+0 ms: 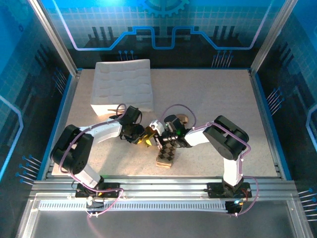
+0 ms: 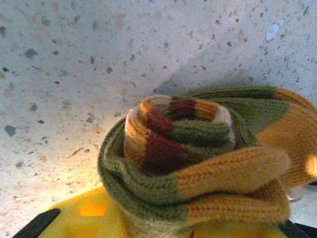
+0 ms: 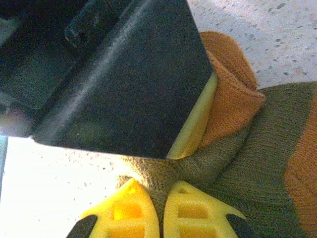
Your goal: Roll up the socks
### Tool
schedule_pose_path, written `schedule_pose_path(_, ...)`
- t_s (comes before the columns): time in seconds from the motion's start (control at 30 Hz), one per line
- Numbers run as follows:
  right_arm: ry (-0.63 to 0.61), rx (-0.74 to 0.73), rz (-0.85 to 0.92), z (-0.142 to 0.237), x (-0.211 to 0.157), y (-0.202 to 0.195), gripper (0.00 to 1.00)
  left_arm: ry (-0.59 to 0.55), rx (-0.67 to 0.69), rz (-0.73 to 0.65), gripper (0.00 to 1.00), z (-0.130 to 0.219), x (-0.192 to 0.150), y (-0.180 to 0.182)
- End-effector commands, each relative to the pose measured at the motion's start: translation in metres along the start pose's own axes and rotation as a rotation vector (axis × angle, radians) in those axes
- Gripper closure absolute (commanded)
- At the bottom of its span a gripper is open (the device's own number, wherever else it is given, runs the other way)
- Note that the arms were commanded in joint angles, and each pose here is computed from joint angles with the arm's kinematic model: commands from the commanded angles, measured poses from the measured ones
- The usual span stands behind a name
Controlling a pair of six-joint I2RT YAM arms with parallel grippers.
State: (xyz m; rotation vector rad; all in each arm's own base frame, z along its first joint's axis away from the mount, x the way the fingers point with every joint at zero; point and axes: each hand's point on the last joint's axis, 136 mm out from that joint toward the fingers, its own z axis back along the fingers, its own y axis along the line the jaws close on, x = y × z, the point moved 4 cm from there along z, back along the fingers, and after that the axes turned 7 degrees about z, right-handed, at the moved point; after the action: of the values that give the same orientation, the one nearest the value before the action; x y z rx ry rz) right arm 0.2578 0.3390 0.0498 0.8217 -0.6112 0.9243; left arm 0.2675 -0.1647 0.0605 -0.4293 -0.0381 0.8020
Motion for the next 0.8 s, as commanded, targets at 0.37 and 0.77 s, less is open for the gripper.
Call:
schedule_pose_path(0.37,0.304,0.137,0.394,-0.025,-0.025,0.039,0.84,0.062,0.402,0.245,0.81,0.021,-0.044,0.121)
schedule_pose_path(0.77,0.022,-0.091,0.342,0.021,-0.007,0.066,0.49,0.059,0.553,0.253,0.9,-0.005,-0.029,0.087)
